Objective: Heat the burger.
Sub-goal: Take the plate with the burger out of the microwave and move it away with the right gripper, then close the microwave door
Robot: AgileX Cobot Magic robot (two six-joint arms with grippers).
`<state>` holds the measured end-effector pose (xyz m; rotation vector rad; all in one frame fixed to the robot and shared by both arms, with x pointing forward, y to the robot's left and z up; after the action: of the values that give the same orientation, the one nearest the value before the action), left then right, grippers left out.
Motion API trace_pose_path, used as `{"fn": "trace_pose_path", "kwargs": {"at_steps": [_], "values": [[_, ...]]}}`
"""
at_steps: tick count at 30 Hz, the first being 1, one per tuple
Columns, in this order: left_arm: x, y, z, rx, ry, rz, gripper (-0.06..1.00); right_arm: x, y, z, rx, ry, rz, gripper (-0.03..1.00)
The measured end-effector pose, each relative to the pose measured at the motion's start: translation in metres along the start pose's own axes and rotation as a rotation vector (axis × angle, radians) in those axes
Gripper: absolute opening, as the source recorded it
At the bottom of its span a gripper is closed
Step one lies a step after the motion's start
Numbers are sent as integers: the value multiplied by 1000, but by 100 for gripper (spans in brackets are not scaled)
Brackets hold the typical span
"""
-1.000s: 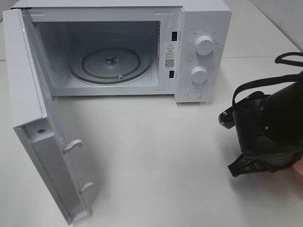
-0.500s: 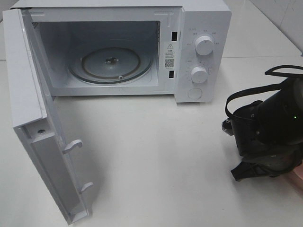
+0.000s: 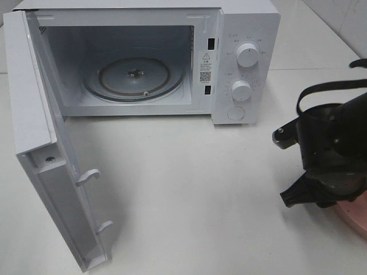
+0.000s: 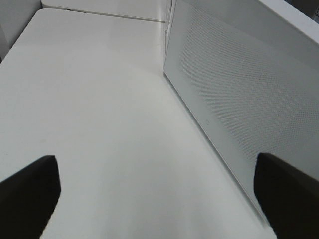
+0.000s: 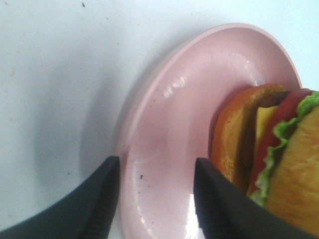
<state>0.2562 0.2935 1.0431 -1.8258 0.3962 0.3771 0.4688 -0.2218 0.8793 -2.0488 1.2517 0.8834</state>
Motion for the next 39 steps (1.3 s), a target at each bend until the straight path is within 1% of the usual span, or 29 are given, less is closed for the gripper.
{"fn": "trace_pose_path", "kwargs": {"at_steps": [3, 5, 6, 7, 8, 10, 11, 12, 13, 14, 15, 16, 17, 19, 20, 21, 22, 24, 25, 26, 27, 31, 33, 39], "values": [[0, 0, 0, 0, 0, 0, 97, -6, 0, -2, 1, -25, -15, 47], [0, 0, 0, 0, 0, 0, 97, -27, 1, -8, -12, -133, -66, 48], [0, 0, 0, 0, 0, 0, 97, -27, 1, -8, -12, -133, -66, 48], [0, 0, 0, 0, 0, 0, 97, -35, 1, -10, -35, -174, -92, 49], [0, 0, 0, 0, 0, 0, 97, -35, 1, -10, -35, -174, -92, 49], [0, 0, 0, 0, 0, 0, 97, -61, 8, -18, -72, -293, -160, 56], [0, 0, 0, 0, 0, 0, 97, -61, 8, -18, -72, -293, -160, 56], [0, 0, 0, 0, 0, 0, 97, -68, 10, -20, -88, -321, -179, 59], [0, 0, 0, 0, 0, 0, 97, -79, 16, -24, -125, -369, -211, 65], [0, 0, 0, 0, 0, 0, 97, -79, 16, -24, -125, -369, -211, 65], [0, 0, 0, 0, 0, 0, 97, -90, 22, -28, -146, -414, -242, 71], [0, 0, 0, 0, 0, 0, 97, -90, 22, -28, -146, -414, -242, 71], [0, 0, 0, 0, 0, 0, 97, -101, 30, -33, -168, -457, -265, 77], [0, 0, 0, 0, 0, 0, 97, -105, 34, -34, -176, -474, -273, 79], [0, 0, 0, 0, 0, 0, 97, -113, 42, -38, -190, -507, -284, 80], [0, 0, 0, 0, 0, 0, 97, -113, 42, -38, -190, -507, -284, 80], [0, 0, 0, 0, 0, 0, 97, -121, 51, -44, -205, -527, -305, 80], [0, 0, 0, 0, 0, 0, 97, -124, 55, -47, -209, -530, -311, 80], [0, 0, 0, 0, 0, 0, 97, -129, 63, -53, -214, -534, -329, 80], [0, 0, 0, 0, 0, 0, 97, -129, 63, -53, -214, -534, -329, 80], [0, 0, 0, 0, 0, 0, 97, -133, 71, -60, -214, -532, -341, 80], [0, 0, 0, 0, 0, 0, 97, -138, 82, -67, -209, -529, -355, 79], [0, 0, 0, 0, 0, 0, 97, -142, 93, -75, -192, -527, -371, 78], [0, 0, 0, 0, 0, 0, 97, -145, 111, -84, -179, -523, -360, 77]]}}
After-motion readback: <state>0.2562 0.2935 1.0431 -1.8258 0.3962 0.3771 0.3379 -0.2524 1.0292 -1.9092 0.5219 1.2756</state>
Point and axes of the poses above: a point on each arm's last joint axis where the gripper is mounted, x pointing out along that axis toward the gripper, z along the wrist's bending axis when the last joint is at zero, y = z × x, the point moved 3 cm from there along x, pointing out along that axis toward the gripper, and after that the axes turned 11 degrees about -x, right-handed, at the moved point
